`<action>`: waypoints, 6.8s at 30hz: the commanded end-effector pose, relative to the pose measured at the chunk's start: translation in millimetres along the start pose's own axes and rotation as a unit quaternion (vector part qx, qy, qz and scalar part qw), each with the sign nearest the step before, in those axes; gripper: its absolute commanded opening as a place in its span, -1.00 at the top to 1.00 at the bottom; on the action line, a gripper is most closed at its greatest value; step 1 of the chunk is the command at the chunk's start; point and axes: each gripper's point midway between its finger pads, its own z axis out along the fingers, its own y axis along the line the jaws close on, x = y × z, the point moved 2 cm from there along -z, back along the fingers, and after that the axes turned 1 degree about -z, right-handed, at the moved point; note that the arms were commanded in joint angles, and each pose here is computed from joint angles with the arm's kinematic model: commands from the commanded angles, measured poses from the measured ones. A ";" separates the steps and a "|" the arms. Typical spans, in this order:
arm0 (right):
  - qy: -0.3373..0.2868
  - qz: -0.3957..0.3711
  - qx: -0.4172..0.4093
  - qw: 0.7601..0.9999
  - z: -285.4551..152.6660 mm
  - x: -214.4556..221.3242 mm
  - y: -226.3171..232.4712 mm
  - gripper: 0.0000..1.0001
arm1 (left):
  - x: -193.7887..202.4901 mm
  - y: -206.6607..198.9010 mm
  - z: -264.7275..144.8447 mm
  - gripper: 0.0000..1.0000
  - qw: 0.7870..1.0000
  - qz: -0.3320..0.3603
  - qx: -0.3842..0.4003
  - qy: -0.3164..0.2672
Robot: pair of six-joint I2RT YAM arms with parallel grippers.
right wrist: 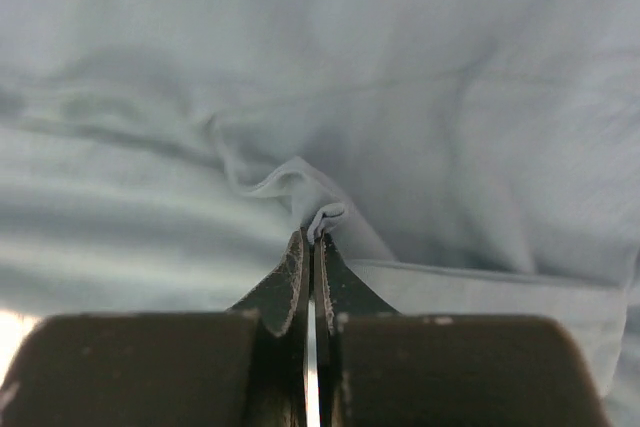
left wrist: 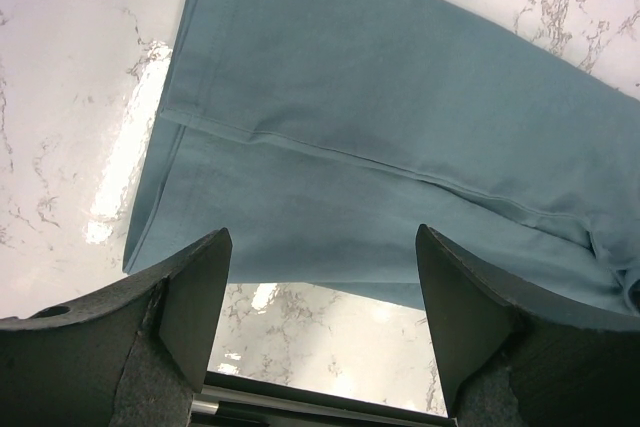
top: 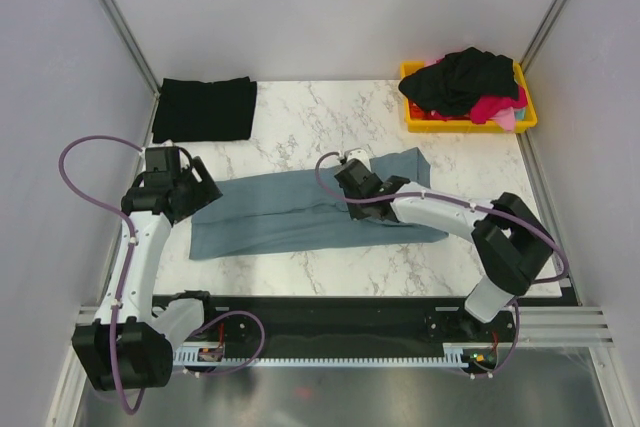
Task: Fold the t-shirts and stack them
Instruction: Fold the tshirt
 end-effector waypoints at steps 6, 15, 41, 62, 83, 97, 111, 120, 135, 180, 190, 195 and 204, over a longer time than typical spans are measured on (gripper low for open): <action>0.000 -0.018 -0.017 1.000 -33.6 32.7 23.5 0.80 | -4.4 -4.7 -2.7 -0.64 1.000 0.022 0.016 -0.013; 0.015 -0.015 0.007 1.000 -45.0 57.2 11.7 -0.27 | -4.0 -3.8 -1.7 -0.64 1.000 0.021 0.014 -0.012; 0.090 0.158 0.050 0.982 49.0 14.7 -53.0 -0.40 | 103.8 -25.3 110.7 -0.50 0.956 0.024 -0.088 0.280; -0.060 0.246 -0.122 0.960 251.2 -203.9 -40.5 -0.55 | 288.3 -142.6 27.5 -0.50 0.885 0.045 0.104 0.451; -0.332 0.224 -0.264 0.877 135.1 -369.9 -61.1 -0.96 | 156.5 -207.5 -95.4 -0.54 0.953 0.193 0.162 0.169; -0.228 0.221 -0.114 0.941 -78.8 -173.1 -80.0 -0.90 | 151.7 -74.7 -69.6 -0.62 0.977 0.179 0.074 0.091; 0.015 0.271 -0.179 0.946 -107.8 150.2 -17.8 -0.34 | 219.3 -22.2 -15.2 -0.45 0.982 0.090 0.022 0.163; -0.022 0.233 -0.198 0.952 -107.5 148.0 13.8 -0.35 | 226.9 -22.0 -7.3 -0.37 0.982 0.078 0.046 0.163; -0.016 0.247 -0.231 0.941 -77.7 159.7 36.1 0.05 | 239.7 -28.2 3.7 -0.38 0.979 0.056 0.116 0.161; -0.121 0.152 -0.113 0.974 -60.1 -98.8 -9.0 1.00 | 25.6 -173.8 -10.8 0.96 0.985 0.129 0.101 0.056; -0.104 0.156 -0.112 0.976 6.5 -147.7 -30.0 1.00 | -21.0 -213.0 63.8 0.96 0.982 0.122 0.109 0.088; -0.091 0.158 -0.121 0.976 29.4 -159.0 -36.0 1.00 | -29.6 -220.0 96.0 0.96 0.981 0.119 0.106 0.108; -0.038 0.196 -0.067 0.977 106.9 -170.8 -68.2 -0.08 | -55.4 -224.7 169.8 -0.46 0.975 0.104 0.098 0.172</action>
